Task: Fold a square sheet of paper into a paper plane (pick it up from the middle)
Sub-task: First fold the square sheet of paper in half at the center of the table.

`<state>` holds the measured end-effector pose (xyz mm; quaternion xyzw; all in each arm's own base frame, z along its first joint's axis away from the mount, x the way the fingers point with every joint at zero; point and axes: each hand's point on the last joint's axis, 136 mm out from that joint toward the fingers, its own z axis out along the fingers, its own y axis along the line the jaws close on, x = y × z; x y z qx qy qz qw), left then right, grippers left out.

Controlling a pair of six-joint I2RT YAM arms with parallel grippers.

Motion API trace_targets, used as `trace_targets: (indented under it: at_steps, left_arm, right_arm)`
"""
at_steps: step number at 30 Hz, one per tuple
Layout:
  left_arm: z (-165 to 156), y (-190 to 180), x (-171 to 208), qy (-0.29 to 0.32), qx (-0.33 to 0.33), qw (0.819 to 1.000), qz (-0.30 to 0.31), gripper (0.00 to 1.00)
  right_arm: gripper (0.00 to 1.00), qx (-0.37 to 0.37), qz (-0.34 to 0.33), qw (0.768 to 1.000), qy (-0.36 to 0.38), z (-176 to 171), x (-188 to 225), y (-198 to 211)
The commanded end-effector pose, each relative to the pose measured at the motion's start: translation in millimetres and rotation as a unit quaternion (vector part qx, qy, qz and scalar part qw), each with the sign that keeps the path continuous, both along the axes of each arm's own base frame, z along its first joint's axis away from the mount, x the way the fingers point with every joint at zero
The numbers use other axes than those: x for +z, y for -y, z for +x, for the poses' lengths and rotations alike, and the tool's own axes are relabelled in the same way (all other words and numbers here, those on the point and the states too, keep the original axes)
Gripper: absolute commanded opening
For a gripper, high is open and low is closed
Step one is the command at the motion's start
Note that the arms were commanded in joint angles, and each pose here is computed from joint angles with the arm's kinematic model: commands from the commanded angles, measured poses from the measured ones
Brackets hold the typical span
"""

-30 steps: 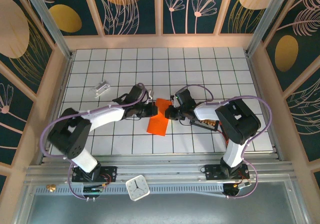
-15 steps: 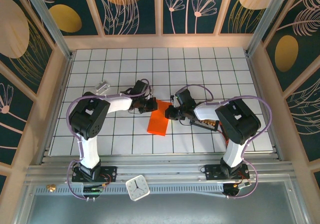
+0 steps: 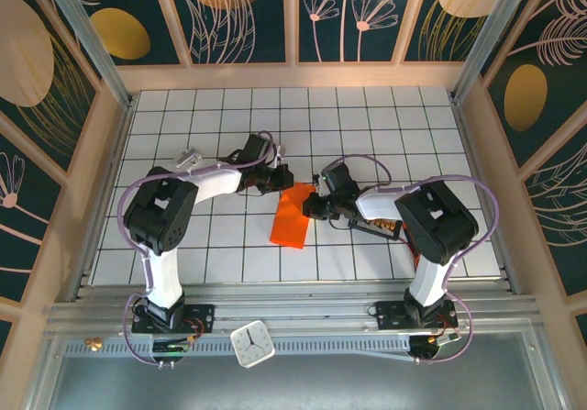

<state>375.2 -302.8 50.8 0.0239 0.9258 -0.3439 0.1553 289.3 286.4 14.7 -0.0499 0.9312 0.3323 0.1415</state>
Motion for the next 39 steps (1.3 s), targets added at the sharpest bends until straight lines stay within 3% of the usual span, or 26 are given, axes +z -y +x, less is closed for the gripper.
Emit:
trace_targets:
  at_steps: [1,11,16,21,27,39]
  left_arm:
    - [3.0,-7.2,-27.7,-0.019,0.001,0.999,0.035,0.08]
    - [16.5,-27.6,-43.5,-0.015,0.024,0.997,0.074,0.08]
    - [24.2,-22.6,-4.2,0.014,0.028,0.998,0.046,0.13]
    - [-3.7,-7.3,15.9,0.016,0.009,1.0,0.018,0.17]
    - [-31.2,-7.7,-9.1,-0.015,0.0,1.0,0.025,0.13]
    - [-29.1,-48.0,-57.0,-0.031,0.023,0.993,0.111,0.09]
  right_arm:
    - [0.0,-0.027,-0.131,0.988,-0.082,-36.0,-62.4,57.1]
    - [0.0,-0.029,-0.135,0.987,-0.086,-41.5,-63.5,61.4]
    - [0.0,-0.032,-0.136,0.987,-0.086,-42.7,-63.2,63.1]
    - [0.0,-0.032,-0.135,0.987,-0.084,-41.0,-62.1,62.7]
    - [0.0,-0.032,-0.136,0.987,-0.085,-41.7,-63.6,63.7]
    - [0.0,-0.03,-0.139,0.986,-0.086,-41.8,-64.7,64.7]
